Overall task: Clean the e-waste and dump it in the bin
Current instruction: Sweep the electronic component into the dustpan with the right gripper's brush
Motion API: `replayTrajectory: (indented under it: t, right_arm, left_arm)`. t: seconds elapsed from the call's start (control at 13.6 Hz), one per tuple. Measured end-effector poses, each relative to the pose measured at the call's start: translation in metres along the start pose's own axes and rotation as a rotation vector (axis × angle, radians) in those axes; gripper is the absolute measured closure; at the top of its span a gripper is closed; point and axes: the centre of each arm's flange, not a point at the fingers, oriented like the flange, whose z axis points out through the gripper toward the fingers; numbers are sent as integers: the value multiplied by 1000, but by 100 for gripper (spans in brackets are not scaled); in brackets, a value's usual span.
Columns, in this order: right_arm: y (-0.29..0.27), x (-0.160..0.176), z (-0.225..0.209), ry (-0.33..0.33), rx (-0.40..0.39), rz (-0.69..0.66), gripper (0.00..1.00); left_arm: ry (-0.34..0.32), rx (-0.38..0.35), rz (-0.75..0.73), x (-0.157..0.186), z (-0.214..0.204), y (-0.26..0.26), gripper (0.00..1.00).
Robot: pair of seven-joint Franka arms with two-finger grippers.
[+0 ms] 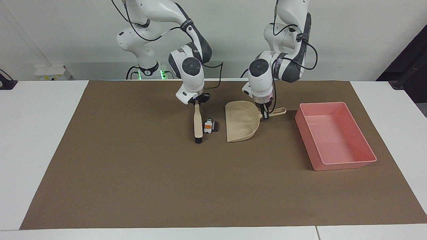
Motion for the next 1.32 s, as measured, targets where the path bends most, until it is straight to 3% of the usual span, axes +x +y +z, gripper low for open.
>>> replayTrajectory:
  t: [0.37,1.32]
  right_arm:
    - [-45,14,-3,9,36,45,74]
    - [-129,-4,1,19,140,139,74]
  left_arm:
    - [0,-1,-2,-1,1,0,67]
    - [-1,-4,-13,-5,2,-2,67]
